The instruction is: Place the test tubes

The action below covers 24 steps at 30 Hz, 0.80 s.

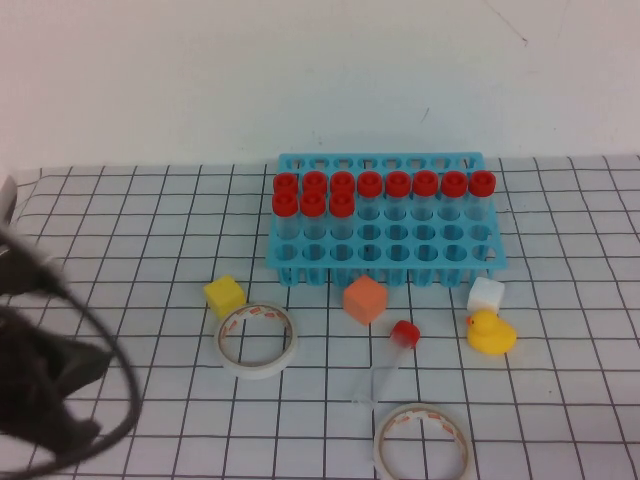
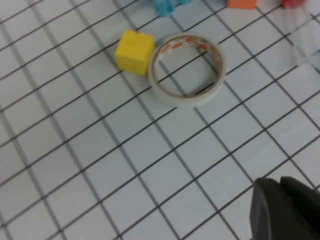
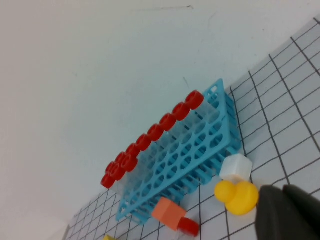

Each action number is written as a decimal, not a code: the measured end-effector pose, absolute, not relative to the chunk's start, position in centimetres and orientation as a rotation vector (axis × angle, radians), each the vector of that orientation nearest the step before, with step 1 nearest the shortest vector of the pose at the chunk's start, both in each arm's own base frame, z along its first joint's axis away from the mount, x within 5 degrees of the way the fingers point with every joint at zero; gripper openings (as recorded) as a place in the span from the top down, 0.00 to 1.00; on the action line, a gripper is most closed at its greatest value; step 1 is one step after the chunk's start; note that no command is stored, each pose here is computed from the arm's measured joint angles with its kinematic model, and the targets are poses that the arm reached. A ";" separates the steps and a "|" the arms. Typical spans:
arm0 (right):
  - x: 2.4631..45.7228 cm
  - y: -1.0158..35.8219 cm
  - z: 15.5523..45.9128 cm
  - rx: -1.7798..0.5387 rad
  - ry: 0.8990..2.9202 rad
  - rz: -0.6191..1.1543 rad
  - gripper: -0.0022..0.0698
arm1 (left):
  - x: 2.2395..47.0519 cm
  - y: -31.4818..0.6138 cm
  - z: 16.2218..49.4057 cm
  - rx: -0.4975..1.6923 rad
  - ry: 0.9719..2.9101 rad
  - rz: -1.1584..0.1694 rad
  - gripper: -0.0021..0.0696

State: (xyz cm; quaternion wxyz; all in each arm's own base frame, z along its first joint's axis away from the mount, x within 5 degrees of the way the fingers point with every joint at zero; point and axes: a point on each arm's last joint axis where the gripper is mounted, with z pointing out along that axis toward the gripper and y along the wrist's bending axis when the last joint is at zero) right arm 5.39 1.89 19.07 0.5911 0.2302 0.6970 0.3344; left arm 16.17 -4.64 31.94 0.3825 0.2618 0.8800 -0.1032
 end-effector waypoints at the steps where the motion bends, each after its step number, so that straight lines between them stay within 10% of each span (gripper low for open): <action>1: 5.4 1.9 19.1 0.536 1.622 0.778 0.97 | 16.9 -5.1 32.1 0.709 2.251 -0.269 0.97; 19: 5.1 2.8 18.4 0.364 1.741 0.743 0.97 | 25.4 -18.1 29.1 1.173 2.366 -0.235 0.97; 24: 5.1 2.8 18.4 0.347 1.742 0.729 0.97 | 27.7 -21.2 27.2 1.261 2.455 -0.141 0.79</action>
